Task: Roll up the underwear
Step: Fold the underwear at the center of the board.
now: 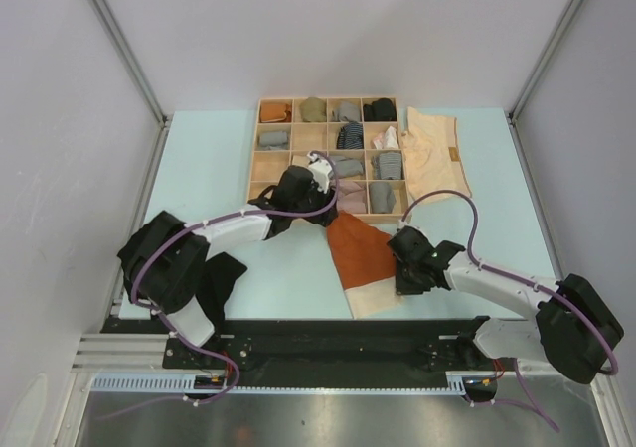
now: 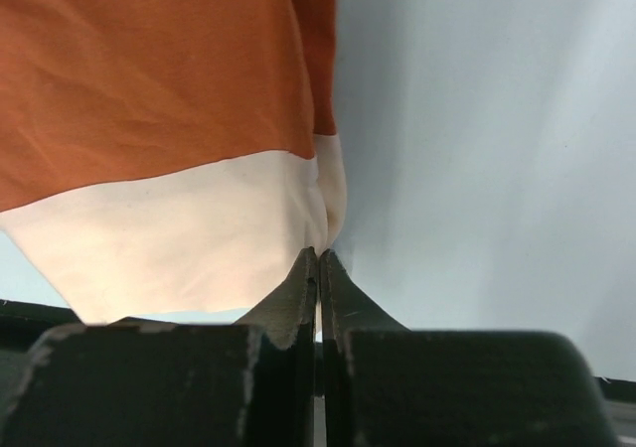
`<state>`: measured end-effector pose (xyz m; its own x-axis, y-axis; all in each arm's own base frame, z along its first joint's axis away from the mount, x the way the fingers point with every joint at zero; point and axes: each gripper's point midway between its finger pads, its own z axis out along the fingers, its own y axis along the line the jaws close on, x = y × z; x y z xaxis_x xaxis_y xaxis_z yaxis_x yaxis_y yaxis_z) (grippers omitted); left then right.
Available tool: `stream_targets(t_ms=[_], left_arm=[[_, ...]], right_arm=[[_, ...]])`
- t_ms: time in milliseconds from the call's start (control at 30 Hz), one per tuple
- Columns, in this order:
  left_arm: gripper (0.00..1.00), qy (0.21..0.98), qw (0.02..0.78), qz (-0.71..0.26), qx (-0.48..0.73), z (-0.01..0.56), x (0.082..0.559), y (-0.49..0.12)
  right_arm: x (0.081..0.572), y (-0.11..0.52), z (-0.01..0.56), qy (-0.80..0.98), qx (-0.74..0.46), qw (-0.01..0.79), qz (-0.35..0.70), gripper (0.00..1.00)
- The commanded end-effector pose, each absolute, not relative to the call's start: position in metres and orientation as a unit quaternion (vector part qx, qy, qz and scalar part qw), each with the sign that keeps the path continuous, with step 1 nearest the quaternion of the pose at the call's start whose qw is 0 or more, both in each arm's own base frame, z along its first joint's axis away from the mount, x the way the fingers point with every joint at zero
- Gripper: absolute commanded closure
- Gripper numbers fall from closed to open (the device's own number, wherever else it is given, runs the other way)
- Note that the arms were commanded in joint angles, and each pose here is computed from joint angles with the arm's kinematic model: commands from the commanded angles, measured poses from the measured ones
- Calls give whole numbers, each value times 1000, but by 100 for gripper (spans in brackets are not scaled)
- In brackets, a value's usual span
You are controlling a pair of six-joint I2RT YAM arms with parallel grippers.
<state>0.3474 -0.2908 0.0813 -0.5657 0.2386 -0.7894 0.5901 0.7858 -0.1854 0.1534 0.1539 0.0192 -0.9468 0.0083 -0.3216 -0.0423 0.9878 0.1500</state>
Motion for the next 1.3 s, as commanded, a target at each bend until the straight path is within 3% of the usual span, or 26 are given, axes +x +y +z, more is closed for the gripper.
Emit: stream_targets(t_ms=[0, 200, 600, 1267], left_arm=[[38, 844, 457, -207, 189, 142, 356, -275], [35, 834, 458, -263, 162, 153, 324, -272], [34, 851, 386, -330, 136, 94, 283, -276], [37, 847, 362, -370, 120, 69, 289, -298]], right_arm=[[167, 164, 38, 979, -12, 191, 70, 100], [170, 178, 54, 974, -32, 215, 57, 100], [161, 222, 55, 970, -99, 222, 31, 100], [136, 267, 52, 961, -169, 219, 29, 100]])
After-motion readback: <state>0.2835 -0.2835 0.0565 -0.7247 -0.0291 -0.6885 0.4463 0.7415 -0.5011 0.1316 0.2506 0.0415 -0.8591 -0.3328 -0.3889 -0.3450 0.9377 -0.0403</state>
